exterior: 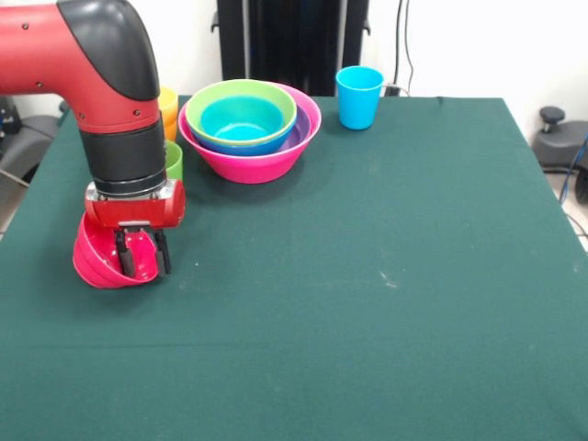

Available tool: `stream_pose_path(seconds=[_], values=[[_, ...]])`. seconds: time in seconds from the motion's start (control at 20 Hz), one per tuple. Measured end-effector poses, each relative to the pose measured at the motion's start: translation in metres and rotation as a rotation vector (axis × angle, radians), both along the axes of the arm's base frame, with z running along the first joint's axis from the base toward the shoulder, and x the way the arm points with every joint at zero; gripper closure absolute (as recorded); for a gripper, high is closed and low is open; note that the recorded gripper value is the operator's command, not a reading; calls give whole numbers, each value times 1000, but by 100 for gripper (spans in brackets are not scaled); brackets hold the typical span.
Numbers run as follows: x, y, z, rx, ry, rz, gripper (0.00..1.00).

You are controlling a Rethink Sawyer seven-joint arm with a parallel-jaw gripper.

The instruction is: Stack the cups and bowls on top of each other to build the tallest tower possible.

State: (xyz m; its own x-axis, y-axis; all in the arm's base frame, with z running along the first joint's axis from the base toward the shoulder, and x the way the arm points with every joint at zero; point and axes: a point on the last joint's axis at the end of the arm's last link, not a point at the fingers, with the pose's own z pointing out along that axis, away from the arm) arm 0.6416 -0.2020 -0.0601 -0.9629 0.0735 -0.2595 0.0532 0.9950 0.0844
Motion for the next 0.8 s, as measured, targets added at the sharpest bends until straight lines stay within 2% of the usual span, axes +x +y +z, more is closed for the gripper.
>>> stream_pose_path(seconds=[0.55,0.6,0.8], values=[[1,0,0,1,-8,-1,100],[0,0,-1,1,-7,-1,0],[0,1,-2,3,-6,-1,0]])
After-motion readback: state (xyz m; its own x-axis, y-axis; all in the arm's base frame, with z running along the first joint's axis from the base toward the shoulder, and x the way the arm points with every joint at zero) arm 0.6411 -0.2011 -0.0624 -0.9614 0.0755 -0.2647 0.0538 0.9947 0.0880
